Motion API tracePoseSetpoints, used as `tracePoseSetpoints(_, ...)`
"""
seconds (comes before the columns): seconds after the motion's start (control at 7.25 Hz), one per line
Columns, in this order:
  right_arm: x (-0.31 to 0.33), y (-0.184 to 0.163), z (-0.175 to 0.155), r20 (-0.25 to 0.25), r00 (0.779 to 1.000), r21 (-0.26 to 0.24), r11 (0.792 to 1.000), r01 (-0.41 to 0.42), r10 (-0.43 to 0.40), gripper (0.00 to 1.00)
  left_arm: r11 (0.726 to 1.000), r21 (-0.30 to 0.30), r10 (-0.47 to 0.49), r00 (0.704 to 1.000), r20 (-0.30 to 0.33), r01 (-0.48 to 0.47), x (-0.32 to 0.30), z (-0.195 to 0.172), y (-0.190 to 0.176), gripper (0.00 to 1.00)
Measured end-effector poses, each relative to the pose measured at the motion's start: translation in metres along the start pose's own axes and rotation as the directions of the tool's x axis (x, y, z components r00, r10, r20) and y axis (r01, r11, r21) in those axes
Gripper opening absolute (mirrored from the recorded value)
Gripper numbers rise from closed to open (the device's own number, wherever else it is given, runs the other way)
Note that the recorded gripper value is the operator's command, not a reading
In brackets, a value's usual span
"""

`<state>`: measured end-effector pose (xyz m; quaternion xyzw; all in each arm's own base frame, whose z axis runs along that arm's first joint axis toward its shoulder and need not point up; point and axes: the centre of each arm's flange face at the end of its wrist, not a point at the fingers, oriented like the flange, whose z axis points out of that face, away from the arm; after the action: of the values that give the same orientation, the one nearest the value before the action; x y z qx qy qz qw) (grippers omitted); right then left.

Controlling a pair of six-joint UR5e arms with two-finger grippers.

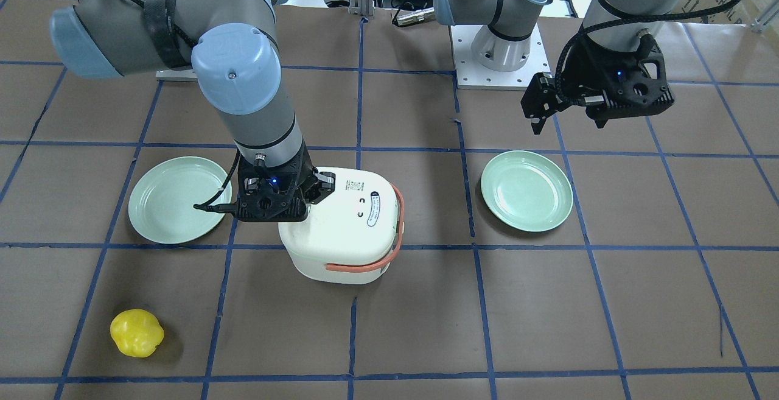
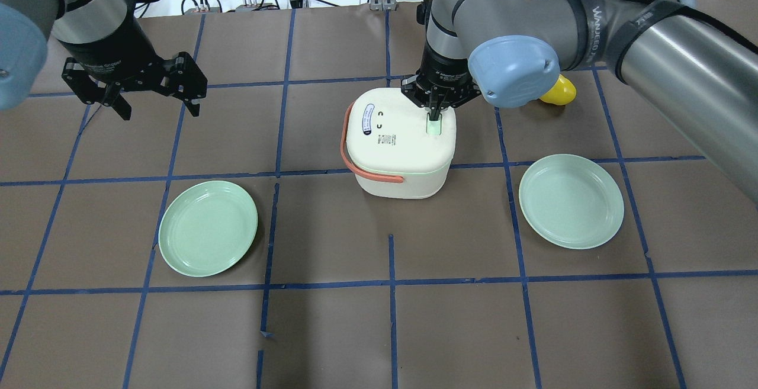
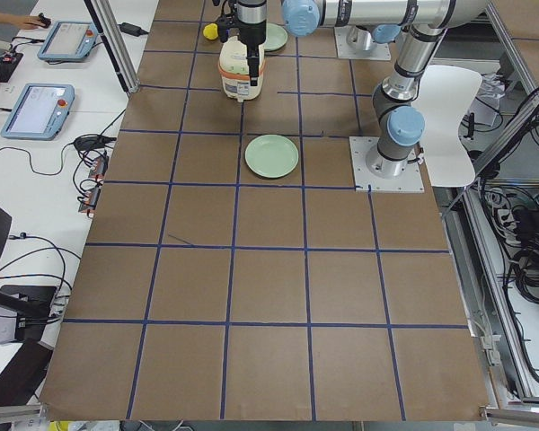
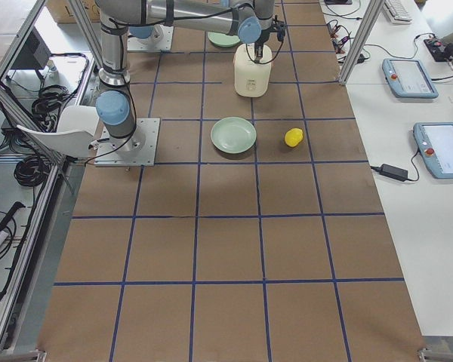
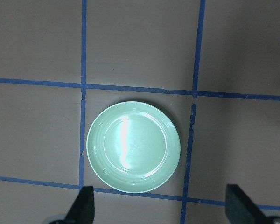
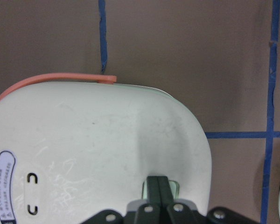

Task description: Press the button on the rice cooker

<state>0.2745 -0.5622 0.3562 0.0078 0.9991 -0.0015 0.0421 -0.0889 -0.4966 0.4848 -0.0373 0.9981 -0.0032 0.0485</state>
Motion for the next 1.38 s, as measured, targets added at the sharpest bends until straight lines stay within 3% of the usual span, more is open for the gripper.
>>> tracePoseSetpoints(0.28,0.0,0.002,0.002,0.0,1.0,-0.005,1.0,0.0,0.0,0.13,1.0,0.0,0.0,1.0,-0.001,0.0,0.0,0.0,0.0,1.0)
tracePoseSetpoints(0.55,0.001,0.001,-0.001,-0.006,1.0,0.0,1.0,-0.001,0.001,0.21,1.0,-0.001,0.0,1.0,0.0,0.0,0.0,0.0,0.0,1.0)
tracePoseSetpoints(0.97,-0.001,0.005,-0.066,-0.018,1.0,-0.001,1.0,-0.011,0.011,0.35,1.0,0.0,0.0,1.0,0.0,0.0,0.0,0.0,0.0,1.0)
tracePoseSetpoints(1.1,-0.003,0.006,-0.092,-0.023,1.0,-0.015,1.0,-0.015,0.015,0.45,1.0,0.0,0.0,1.0,0.0,0.0,0.0,0.0,0.0,1.0)
tracePoseSetpoints(1.24,-0.002,0.005,-0.116,-0.03,0.999,-0.016,1.0,-0.021,0.021,0.65,1.0,0.0,0.0,1.0,0.0,0.0,0.0,0.0,0.0,1.0)
tracePoseSetpoints(1.38,0.005,0.001,-0.138,-0.047,0.999,0.012,1.0,-0.026,0.027,0.74,1.0,0.0,0.0,1.0,0.0,0.0,0.0,0.0,0.0,1.0)
